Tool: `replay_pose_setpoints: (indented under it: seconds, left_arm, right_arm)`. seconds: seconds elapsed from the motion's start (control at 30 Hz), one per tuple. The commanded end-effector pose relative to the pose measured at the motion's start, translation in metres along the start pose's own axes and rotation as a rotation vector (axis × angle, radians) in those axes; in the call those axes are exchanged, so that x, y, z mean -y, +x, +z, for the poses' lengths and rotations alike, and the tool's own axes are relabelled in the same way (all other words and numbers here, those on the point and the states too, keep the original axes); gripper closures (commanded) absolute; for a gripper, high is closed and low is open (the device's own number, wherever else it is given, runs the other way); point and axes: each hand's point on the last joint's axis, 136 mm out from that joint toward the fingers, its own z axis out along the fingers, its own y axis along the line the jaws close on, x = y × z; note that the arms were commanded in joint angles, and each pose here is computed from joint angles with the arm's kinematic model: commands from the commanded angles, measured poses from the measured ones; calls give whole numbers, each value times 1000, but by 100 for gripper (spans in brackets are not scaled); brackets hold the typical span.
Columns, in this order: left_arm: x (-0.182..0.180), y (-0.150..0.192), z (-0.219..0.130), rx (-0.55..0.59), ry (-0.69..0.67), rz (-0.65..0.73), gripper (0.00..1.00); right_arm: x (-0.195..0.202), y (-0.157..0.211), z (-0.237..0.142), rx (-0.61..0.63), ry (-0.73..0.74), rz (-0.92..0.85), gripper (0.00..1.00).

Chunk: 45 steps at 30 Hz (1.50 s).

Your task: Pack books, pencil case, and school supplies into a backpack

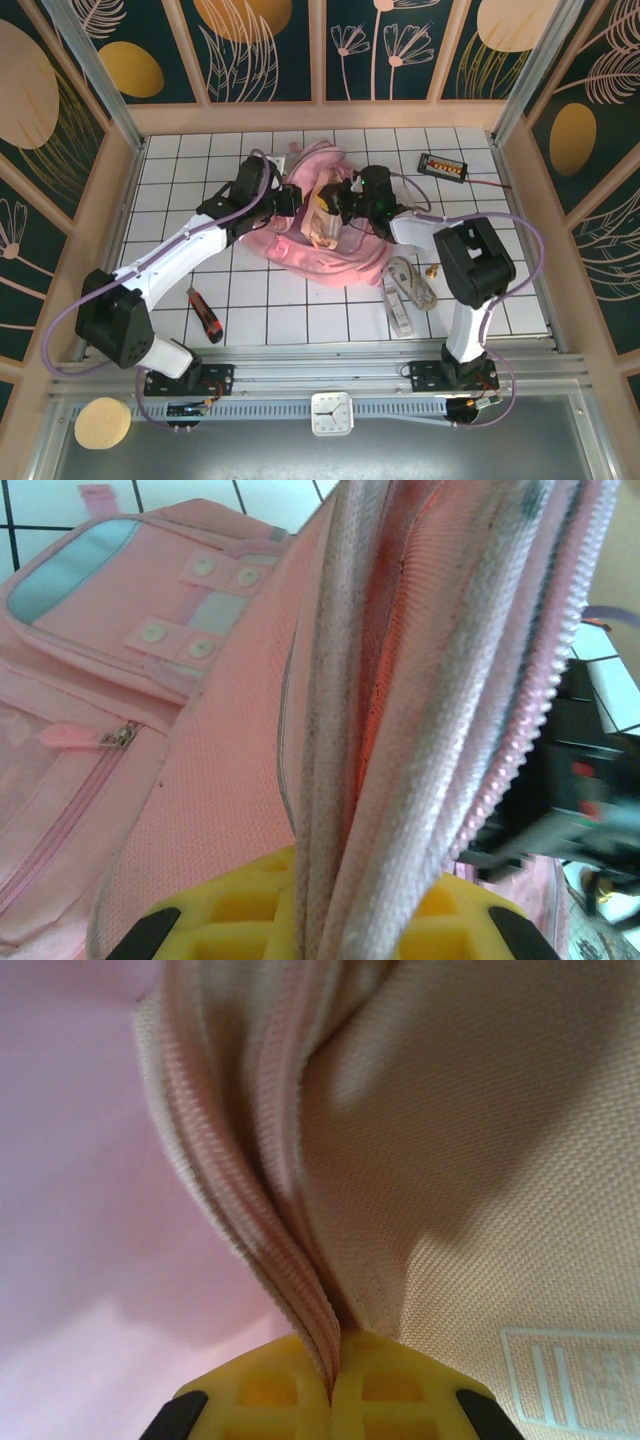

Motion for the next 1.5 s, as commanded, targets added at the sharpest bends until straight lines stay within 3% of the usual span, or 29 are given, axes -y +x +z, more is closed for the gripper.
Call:
replay_pose_setpoints:
  seconds: [0.0, 0.1, 0.27, 0.37, 0.43, 0.5, 0.53, 0.83, 0.97, 1.13, 1.23, 1.47]
  left_arm:
    - [60, -45, -41, 203, 212, 18, 100]
    - [69, -43, -45, 203, 237, 34, 100]
    - [75, -22, -37, 140, 268, 35, 100]
    - [70, -17, -35, 145, 259, 27, 100]
    - [65, -17, -33, 151, 232, 29, 100]
    - [57, -19, -30, 152, 182, 35, 100]
    - [52, -19, -28, 150, 150, 35, 100]
    - [26, -17, -24, 164, 14, 22, 100]
    - [12, -13, -29, 167, -55, 22, 100]
    - [-12, -12, -45, 167, -190, 93, 100]
    - [-24, -13, -57, 170, -249, 124, 100]
    - [-36, -9, -66, 150, -304, 143, 100]
  right_arm:
    - [-3, -14, 10, 103, -32, 99, 100]
    - [-4, -26, 16, 147, -58, 83, 100]
    - [-31, -35, 28, 148, -256, 101, 96]
    - [-40, -24, 41, 54, -253, 83, 72]
    - [-33, -16, 40, 20, -169, 60, 50]
    - [-32, -7, 32, 1, -83, -5, 37]
    - [-35, -3, 25, -4, -50, -48, 35]
    - [-71, 23, -44, -26, 50, -296, 34]
    - [-65, 23, -72, -35, 111, -331, 34]
    - [-19, -39, -149, 134, 447, -489, 31]
    - [16, -77, -180, 147, 656, -568, 26]
    - [72, -121, -185, 76, 909, -693, 22]
